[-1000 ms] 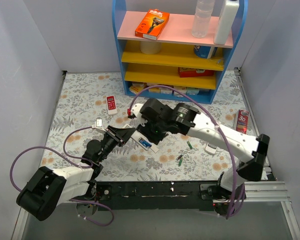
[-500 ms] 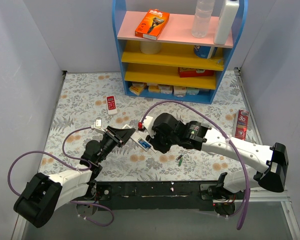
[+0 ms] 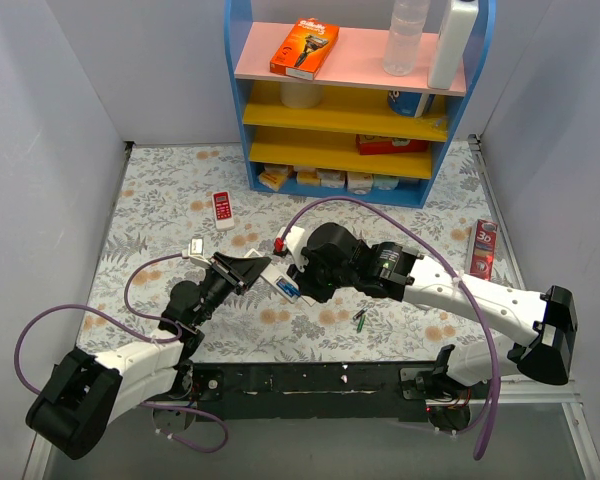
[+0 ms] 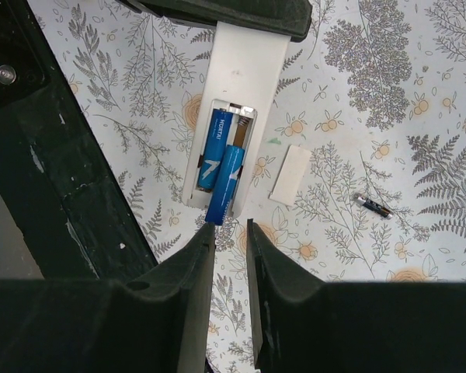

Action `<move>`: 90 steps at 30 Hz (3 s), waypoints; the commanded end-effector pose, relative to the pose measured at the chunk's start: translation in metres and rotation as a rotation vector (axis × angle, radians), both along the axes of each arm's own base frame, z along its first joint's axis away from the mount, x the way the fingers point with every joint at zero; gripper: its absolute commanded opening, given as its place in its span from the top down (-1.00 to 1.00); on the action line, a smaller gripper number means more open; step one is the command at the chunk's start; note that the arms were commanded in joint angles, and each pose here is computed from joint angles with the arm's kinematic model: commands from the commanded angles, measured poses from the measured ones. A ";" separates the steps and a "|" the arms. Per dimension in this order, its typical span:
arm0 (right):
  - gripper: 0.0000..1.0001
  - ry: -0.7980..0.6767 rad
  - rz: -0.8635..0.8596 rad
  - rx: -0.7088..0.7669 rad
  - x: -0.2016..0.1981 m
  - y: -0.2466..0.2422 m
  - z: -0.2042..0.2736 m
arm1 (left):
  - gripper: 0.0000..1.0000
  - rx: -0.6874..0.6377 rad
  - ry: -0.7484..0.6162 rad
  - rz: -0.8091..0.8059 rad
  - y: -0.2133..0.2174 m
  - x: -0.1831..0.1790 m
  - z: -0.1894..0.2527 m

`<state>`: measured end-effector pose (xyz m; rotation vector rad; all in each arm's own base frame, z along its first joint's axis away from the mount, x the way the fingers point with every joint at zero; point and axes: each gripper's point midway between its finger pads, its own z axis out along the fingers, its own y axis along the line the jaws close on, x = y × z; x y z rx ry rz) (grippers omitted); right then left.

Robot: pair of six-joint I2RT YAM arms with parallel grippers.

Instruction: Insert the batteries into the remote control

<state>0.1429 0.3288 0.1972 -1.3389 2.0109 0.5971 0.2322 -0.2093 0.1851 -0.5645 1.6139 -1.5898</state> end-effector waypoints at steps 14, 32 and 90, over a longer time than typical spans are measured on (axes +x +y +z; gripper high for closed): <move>0.39 0.048 0.041 0.008 -0.011 0.005 -0.003 | 1.00 -0.221 0.374 -0.016 0.016 -0.032 -0.057; 0.39 0.034 0.024 0.004 -0.004 0.010 -0.006 | 1.00 -0.234 0.360 -0.028 0.014 -0.033 -0.050; 0.24 -0.315 0.686 0.063 -0.042 -0.007 0.028 | 1.00 -0.155 0.322 -0.152 -0.006 -0.040 -0.040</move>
